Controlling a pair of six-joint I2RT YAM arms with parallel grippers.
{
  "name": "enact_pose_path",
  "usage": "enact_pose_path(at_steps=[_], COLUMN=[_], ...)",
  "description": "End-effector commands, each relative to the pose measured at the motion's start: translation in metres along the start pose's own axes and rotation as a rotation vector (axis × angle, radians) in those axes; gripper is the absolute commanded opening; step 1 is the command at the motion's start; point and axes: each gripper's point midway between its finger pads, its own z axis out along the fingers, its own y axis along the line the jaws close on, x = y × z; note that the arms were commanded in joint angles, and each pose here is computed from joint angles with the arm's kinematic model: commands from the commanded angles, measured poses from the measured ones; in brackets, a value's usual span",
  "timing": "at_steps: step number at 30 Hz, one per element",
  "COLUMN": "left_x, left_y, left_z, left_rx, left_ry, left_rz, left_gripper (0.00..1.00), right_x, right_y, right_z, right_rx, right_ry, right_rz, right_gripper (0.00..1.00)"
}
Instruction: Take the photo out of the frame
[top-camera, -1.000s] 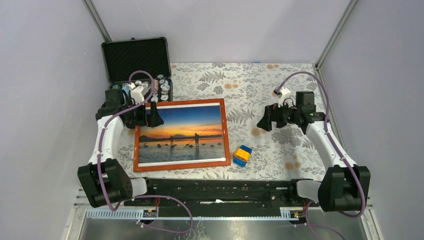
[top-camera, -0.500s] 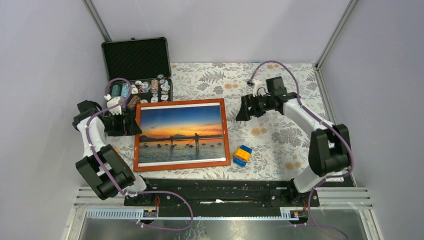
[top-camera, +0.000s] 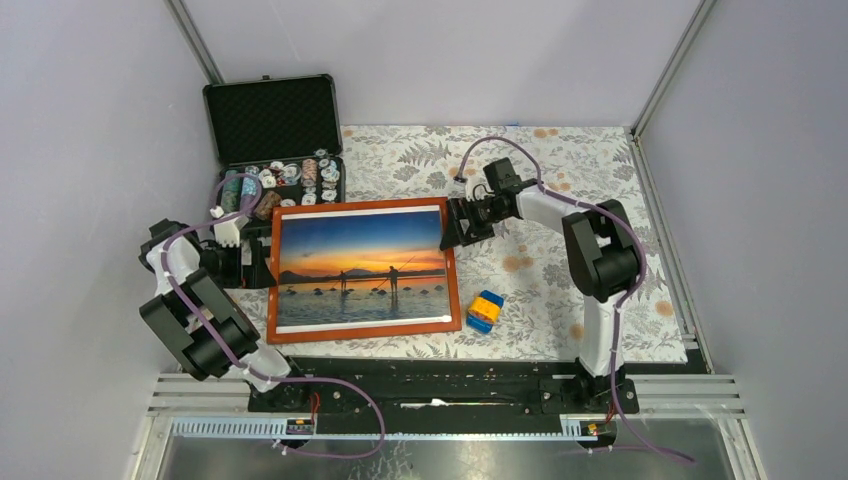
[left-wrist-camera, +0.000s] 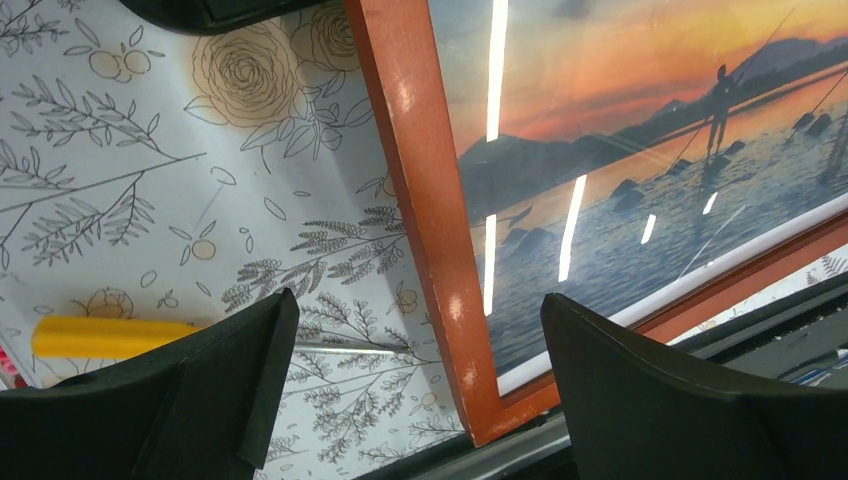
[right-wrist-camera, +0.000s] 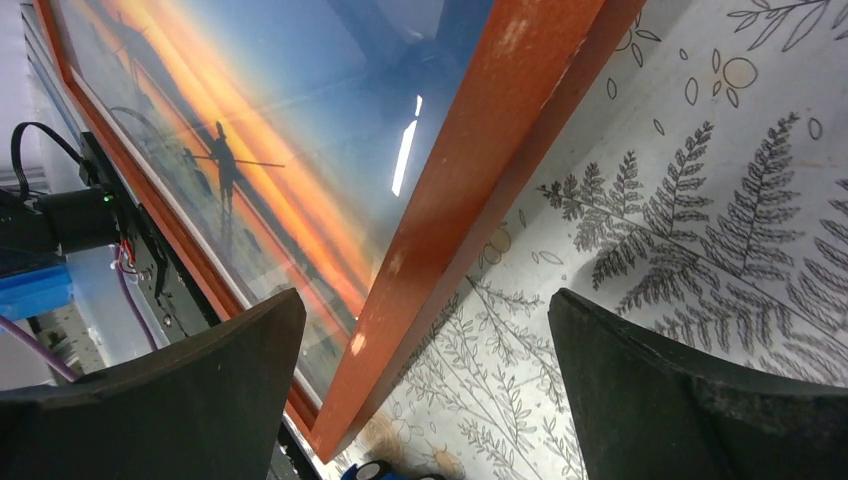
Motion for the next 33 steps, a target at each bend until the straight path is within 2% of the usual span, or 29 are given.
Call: enact_pose_path(at_steps=[1,7,14,17,23,25,28,33], left_x=[-0.003,-0.005,-0.005,-0.002,0.009,0.015,0.016,0.016], left_y=[0.004,0.005,-0.005,-0.012,-0.027,-0.035,-0.043,-0.061], left_z=[0.009,0.022,0.048,0.056,0.060,0.061,0.059,0.057], left_rx=[0.039,0.070,0.082,0.088,0.109,0.113,0.112,0.111], left_ry=[-0.025,-0.030,0.013,0.035,0.060,0.069,0.065,0.065], left_rz=[0.065,0.074,0.105,0.127,0.149,0.170,0.193,0.266], left_gripper=[0.99,0.98,0.90,0.84,0.66,0.59,0.48,0.41], right_x=[-0.011,-0.001,0.013,0.019,0.025,0.027,0.029,0.035], right_y=[0.014,0.011,0.013,0.017,0.025,0.026,0.026,0.014], right_z=[0.012,0.024,0.031,0.032,0.027,0.022,0.014,-0.001], right_rx=[-0.069,-0.085,-0.129,-0.161,-0.185,-0.182,-0.184,-0.164], right_ry=[-0.002,0.030,0.063,0.077,0.084,0.083,0.079,0.086], right_rz=[0.014,0.042,0.094,0.126,0.149,0.145,0.145,0.167], right_gripper=[1.00,0.98,0.89,0.81,0.53,0.47,0.44,0.36])
